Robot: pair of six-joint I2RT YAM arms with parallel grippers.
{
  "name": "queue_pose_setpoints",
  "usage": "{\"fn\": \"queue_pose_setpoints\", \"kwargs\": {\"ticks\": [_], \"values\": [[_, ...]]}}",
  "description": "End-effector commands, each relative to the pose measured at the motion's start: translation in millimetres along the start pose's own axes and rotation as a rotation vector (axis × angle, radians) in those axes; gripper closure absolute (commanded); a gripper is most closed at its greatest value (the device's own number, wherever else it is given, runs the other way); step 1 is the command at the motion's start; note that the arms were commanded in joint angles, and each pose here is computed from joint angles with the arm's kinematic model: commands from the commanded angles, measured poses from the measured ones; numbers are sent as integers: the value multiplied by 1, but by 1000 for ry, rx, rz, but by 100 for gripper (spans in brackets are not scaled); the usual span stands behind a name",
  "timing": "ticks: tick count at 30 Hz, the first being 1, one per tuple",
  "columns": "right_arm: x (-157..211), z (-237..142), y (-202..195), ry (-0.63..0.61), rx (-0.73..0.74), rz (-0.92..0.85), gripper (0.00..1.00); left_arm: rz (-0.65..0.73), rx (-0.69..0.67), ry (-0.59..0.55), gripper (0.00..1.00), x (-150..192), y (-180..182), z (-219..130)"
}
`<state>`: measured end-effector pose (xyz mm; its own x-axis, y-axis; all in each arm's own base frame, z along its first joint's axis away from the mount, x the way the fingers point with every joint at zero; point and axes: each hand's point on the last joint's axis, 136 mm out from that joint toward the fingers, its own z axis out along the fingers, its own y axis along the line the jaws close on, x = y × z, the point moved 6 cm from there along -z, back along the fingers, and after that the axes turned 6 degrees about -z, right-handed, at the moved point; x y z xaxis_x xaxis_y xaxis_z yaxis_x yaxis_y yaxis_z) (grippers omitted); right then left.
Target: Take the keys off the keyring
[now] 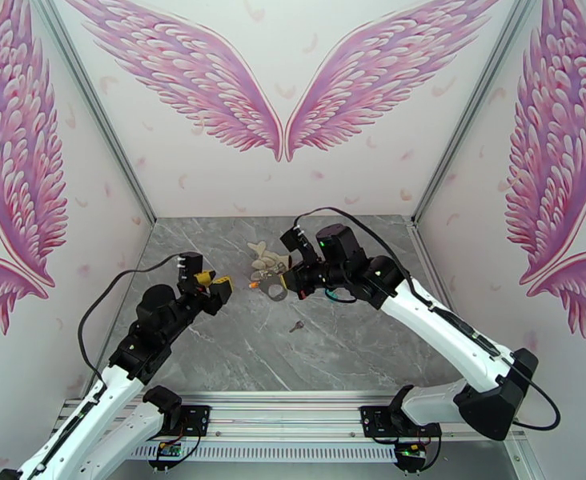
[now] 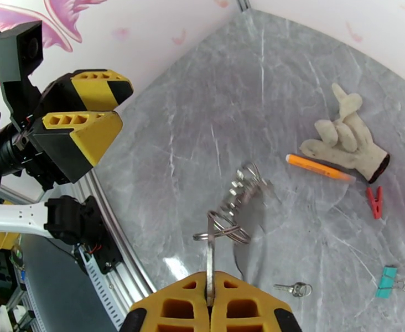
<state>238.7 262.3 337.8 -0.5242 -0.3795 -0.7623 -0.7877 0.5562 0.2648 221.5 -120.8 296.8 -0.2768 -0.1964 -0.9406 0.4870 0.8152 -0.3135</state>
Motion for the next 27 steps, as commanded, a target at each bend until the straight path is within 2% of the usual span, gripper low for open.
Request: {"fn": "queue_pose_setpoints", "kwargs": {"ticks": [1, 8, 11, 21, 27], "values": [[-6, -6, 8, 23, -2, 12, 100, 155, 143, -97, 43, -7, -18, 0], [-7, -11, 15, 104, -23, -9, 100, 329, 303, -103, 43, 14, -48, 2], [-5, -13, 18, 143, -44, -19, 100, 373, 325, -90, 43, 22, -57, 6], [-8, -18, 23, 236, -79, -83, 100, 382, 367, -109, 51, 20, -71, 22], [3, -20, 25, 275, -106, -79, 100, 363, 441, -125, 56, 20, -88, 30]]}}
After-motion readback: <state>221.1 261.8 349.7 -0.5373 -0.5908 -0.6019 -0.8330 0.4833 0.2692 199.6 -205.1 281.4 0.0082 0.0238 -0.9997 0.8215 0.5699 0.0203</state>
